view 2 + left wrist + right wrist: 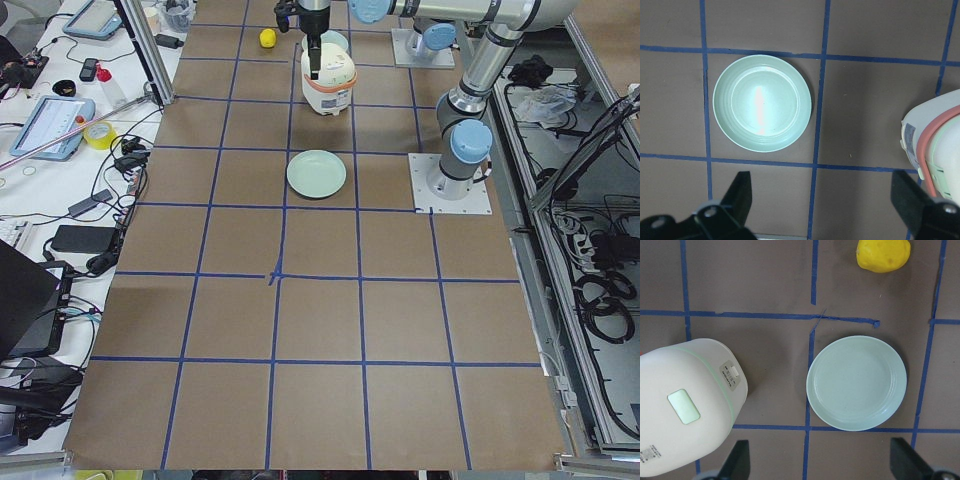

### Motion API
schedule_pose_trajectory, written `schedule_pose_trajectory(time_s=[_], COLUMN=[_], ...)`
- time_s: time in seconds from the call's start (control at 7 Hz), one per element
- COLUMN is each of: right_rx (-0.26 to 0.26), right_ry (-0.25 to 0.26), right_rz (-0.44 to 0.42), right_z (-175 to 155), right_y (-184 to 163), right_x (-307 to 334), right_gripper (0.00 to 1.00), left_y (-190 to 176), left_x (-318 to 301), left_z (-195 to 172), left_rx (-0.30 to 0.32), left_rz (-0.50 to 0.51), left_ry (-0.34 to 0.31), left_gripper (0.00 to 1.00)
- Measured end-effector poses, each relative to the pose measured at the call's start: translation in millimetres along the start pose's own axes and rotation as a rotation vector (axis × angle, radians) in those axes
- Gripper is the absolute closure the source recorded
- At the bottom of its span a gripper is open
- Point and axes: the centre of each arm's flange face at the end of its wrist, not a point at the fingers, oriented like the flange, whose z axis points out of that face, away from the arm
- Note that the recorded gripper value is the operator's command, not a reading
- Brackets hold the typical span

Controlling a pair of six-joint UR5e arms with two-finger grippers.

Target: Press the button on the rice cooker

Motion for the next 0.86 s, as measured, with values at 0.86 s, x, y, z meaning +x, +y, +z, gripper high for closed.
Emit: schedule_pose_trajectory(time_s=[0.86], right_rx=[-0.046], right_ry=[-0.114], right_rz=[-0.043], right_z=[22.8], right_y=[-2.2], right_x=[-42.9], right_gripper=[1.0], left_y=[0.0], left_x=[0.0], left_z=[0.0], left_rx=[0.0], left_rz=[0.0], left_ry=[0.0], left_gripper=[0.0])
